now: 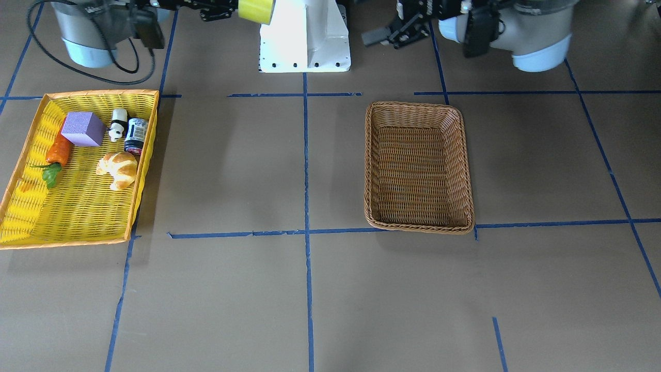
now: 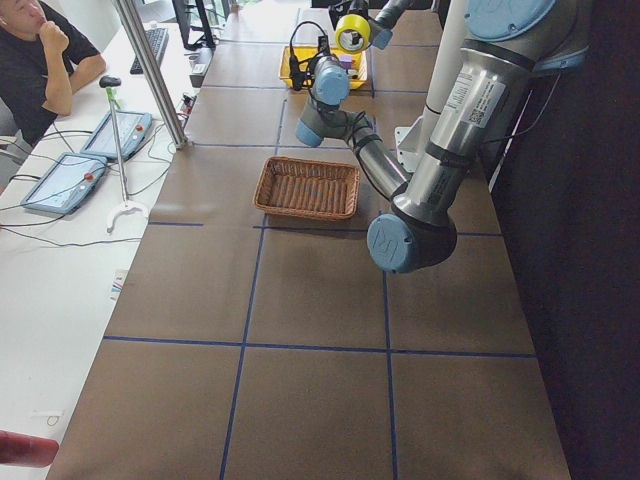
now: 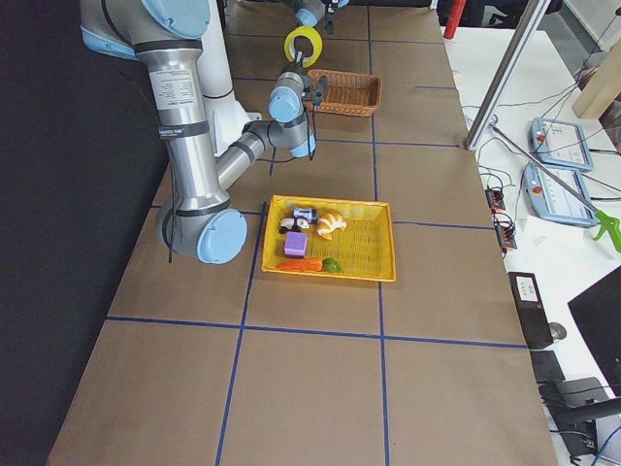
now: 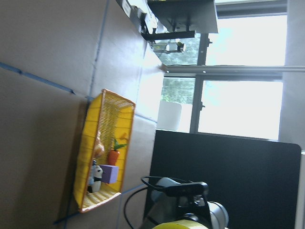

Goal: Move tape to another basket

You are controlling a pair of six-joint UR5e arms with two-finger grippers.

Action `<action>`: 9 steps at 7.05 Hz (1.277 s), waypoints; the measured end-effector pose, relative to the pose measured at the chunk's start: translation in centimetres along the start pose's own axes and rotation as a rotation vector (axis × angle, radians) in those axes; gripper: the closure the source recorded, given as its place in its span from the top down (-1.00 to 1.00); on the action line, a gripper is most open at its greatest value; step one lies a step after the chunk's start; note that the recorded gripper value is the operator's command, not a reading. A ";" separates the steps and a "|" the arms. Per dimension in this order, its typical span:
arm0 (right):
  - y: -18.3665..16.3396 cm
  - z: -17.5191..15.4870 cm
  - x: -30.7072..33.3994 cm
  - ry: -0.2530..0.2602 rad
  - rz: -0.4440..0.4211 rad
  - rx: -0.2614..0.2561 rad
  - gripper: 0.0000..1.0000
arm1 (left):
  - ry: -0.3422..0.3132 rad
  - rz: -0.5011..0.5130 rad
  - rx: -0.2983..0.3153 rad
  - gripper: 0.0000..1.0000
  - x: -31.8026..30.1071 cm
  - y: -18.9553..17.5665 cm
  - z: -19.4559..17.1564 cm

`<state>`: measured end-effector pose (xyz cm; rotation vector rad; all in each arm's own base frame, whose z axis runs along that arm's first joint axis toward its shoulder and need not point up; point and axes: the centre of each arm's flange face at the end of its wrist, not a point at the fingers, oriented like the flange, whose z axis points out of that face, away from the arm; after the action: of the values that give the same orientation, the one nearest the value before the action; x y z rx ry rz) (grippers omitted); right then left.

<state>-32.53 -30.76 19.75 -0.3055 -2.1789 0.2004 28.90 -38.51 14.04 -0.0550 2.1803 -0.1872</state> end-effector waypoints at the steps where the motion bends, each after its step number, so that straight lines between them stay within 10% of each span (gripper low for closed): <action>1: 0.1 1.4 -0.7 -0.031 0.017 -0.021 -1.00 | 0.077 -0.027 -0.027 1.00 0.5 1.4 0.5; 9: 0.5 3.4 -1.5 -0.065 0.037 -0.046 -0.98 | 0.212 -0.107 -0.110 0.89 2.7 5.6 2.8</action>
<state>-34.39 -30.84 16.49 -0.3703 -2.2462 0.1830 29.85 -33.56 9.41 -0.2238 2.4002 -0.1382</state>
